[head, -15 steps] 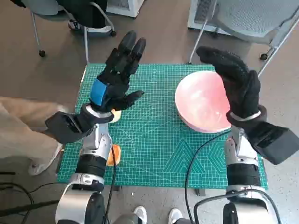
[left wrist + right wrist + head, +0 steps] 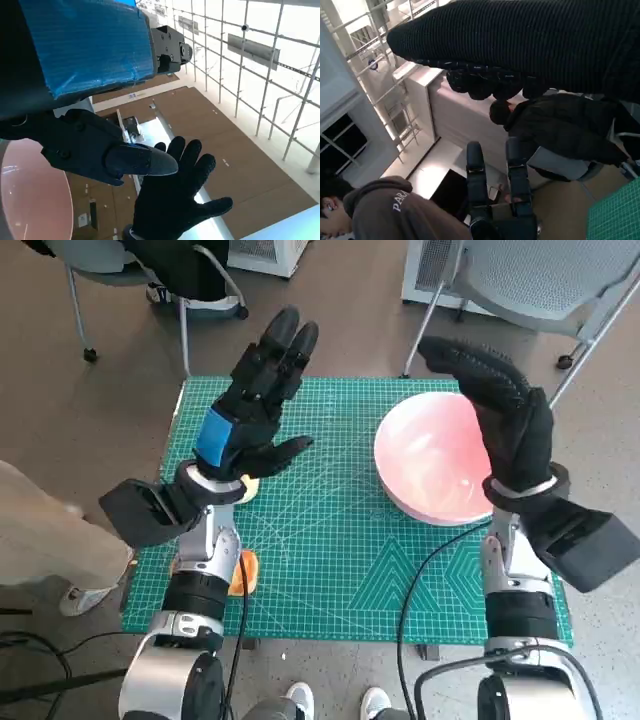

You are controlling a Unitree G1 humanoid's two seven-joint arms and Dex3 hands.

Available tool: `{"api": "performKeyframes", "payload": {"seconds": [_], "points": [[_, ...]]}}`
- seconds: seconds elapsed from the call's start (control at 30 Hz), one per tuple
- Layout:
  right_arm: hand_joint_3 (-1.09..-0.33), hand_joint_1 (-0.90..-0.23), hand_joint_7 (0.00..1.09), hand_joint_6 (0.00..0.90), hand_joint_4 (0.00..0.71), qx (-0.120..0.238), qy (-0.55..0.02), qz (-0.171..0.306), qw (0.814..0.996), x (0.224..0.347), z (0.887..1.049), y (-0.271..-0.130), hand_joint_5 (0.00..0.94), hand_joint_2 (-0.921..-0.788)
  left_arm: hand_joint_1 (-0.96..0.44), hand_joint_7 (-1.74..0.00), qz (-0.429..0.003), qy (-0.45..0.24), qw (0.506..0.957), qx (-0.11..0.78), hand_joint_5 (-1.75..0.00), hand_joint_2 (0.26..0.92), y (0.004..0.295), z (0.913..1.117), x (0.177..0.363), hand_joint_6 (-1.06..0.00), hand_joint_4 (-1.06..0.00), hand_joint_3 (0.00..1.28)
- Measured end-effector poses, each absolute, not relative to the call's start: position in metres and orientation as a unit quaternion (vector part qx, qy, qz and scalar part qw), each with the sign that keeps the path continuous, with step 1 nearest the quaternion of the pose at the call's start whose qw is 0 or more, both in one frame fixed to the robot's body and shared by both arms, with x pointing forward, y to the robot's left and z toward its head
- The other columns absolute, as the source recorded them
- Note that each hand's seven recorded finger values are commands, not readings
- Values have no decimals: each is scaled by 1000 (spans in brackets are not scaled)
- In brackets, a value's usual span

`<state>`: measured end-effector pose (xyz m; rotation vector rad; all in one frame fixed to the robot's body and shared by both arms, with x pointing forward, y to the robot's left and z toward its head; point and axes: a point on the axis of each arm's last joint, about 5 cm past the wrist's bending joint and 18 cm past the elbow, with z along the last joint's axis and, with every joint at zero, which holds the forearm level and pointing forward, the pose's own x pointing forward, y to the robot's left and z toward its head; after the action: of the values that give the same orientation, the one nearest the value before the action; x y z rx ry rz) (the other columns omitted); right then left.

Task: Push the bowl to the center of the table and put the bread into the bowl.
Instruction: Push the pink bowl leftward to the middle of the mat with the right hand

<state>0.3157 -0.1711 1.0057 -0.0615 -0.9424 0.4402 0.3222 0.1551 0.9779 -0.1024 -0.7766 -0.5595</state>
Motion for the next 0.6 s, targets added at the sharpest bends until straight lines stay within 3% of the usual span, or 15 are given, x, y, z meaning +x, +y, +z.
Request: {"api": "performKeyframes", "payload": {"seconds": [0.6], "points": [[-736,-639,552,52,226,-39,-452,207,867,315,1009,-178,1,-921,-615,-5,-271,-371,887,-50,1,921,155,978,322,-144,1,236]]}}
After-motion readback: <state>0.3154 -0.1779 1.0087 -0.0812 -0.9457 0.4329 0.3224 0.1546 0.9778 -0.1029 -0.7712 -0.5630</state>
